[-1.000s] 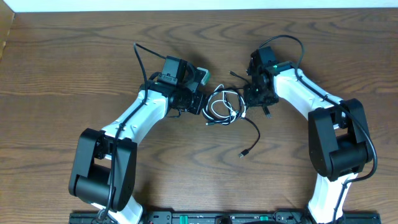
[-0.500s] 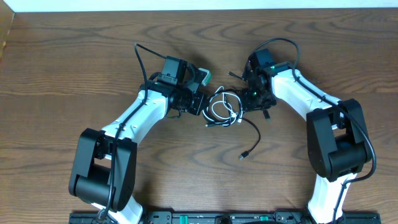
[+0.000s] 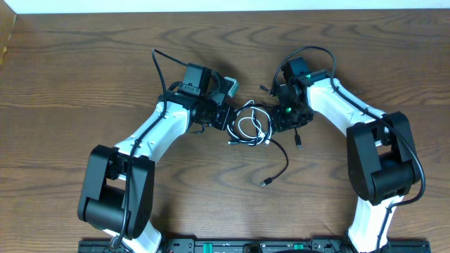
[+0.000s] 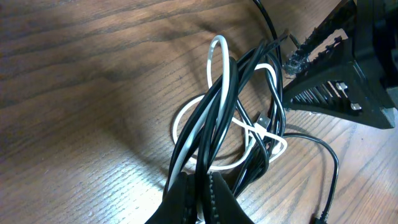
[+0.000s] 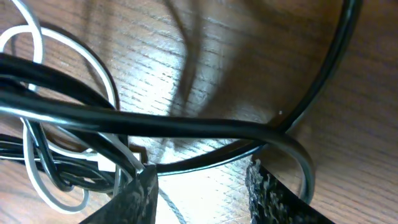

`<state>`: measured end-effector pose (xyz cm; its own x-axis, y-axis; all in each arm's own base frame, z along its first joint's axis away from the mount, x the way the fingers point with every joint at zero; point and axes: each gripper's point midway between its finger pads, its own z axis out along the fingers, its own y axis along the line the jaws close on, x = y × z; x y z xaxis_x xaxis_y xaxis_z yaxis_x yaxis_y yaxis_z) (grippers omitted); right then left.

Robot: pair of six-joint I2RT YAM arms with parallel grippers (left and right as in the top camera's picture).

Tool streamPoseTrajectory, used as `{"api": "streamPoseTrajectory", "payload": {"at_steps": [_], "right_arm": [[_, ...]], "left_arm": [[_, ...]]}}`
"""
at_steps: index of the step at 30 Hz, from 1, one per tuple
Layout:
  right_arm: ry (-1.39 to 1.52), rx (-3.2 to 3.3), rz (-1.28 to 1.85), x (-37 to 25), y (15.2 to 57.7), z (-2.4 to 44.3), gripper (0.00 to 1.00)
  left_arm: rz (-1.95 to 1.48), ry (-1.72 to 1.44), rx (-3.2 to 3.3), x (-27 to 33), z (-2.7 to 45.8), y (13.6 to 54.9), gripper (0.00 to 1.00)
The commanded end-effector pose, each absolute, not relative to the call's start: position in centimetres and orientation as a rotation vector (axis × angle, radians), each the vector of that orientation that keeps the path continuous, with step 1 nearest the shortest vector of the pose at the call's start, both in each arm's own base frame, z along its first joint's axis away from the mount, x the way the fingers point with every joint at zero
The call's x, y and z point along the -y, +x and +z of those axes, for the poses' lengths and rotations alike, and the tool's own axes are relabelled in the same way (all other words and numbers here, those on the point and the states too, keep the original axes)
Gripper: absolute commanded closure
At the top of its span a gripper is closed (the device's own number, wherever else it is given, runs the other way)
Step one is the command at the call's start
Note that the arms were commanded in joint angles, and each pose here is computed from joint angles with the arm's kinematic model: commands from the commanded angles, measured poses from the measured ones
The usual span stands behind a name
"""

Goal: Untangle cables

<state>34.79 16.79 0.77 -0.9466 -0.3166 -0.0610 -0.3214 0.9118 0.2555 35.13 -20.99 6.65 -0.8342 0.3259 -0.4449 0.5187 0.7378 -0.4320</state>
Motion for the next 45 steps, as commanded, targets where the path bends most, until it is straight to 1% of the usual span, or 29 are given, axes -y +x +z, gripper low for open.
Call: {"api": "streamPoseTrajectory", "payload": {"at_steps": [1, 6, 11, 15, 18, 21, 25, 27, 30, 32, 40, 45], "right_arm": [[-0.519, -3.006, 0.517, -18.3, 34.9, 2.2, 0.59], [-0.525, -3.021, 0.508, -18.3, 34.5, 2.1, 0.59], [-0.565, -3.010, 0.507, -18.3, 34.5, 2.1, 0.56], [-0.521, -3.005, 0.518, -18.8, 34.8, 2.2, 0.56], [-0.538, -2.988, 0.516, -19.9, 34.8, 2.0, 0.59], [-0.503, -2.989, 0.387, -19.7, 35.2, 1.3, 0.60], [-0.488, -2.964, 0.071, -17.8, 36.0, 0.4, 0.60], [-0.486, -2.930, -0.105, -16.3, 36.7, 0.3, 0.60], [-0.466, -2.876, -0.265, -14.8, 37.6, 0.4, 0.57], [-0.451, -2.853, -0.311, -14.2, 38.2, 0.4, 0.55], [-0.370, -2.769, -0.285, -13.8, 40.8, 0.8, 0.56], [-0.352, -2.742, -0.271, -13.8, 41.6, 0.9, 0.51]], "left_arm": [[-0.811, 0.690, -2.574, 21.1, 7.1, 34.9, 0.92], [-0.804, 0.715, -2.568, 21.1, 7.0, 34.8, 0.92], [-0.803, 0.723, -2.567, 21.1, 7.0, 34.7, 0.92], [-0.803, 0.724, -2.566, 21.1, 7.0, 34.7, 0.92], [-0.803, 0.723, -2.567, 21.1, 7.0, 34.7, 0.92], [-0.803, 0.723, -2.567, 21.1, 7.0, 34.7, 0.92], [-0.803, 0.723, -2.571, 21.0, 7.0, 34.6, 0.92], [-0.803, 0.723, -2.571, 21.0, 7.0, 34.6, 0.92], [-0.803, 0.723, -2.571, 21.0, 7.0, 34.6, 0.92], [-0.803, 0.724, -2.572, 21.0, 7.0, 34.6, 0.92], [-0.802, 0.732, -2.570, 21.0, 6.9, 34.6, 0.92], [-0.802, 0.731, -2.570, 21.0, 6.9, 34.6, 0.92]]}}
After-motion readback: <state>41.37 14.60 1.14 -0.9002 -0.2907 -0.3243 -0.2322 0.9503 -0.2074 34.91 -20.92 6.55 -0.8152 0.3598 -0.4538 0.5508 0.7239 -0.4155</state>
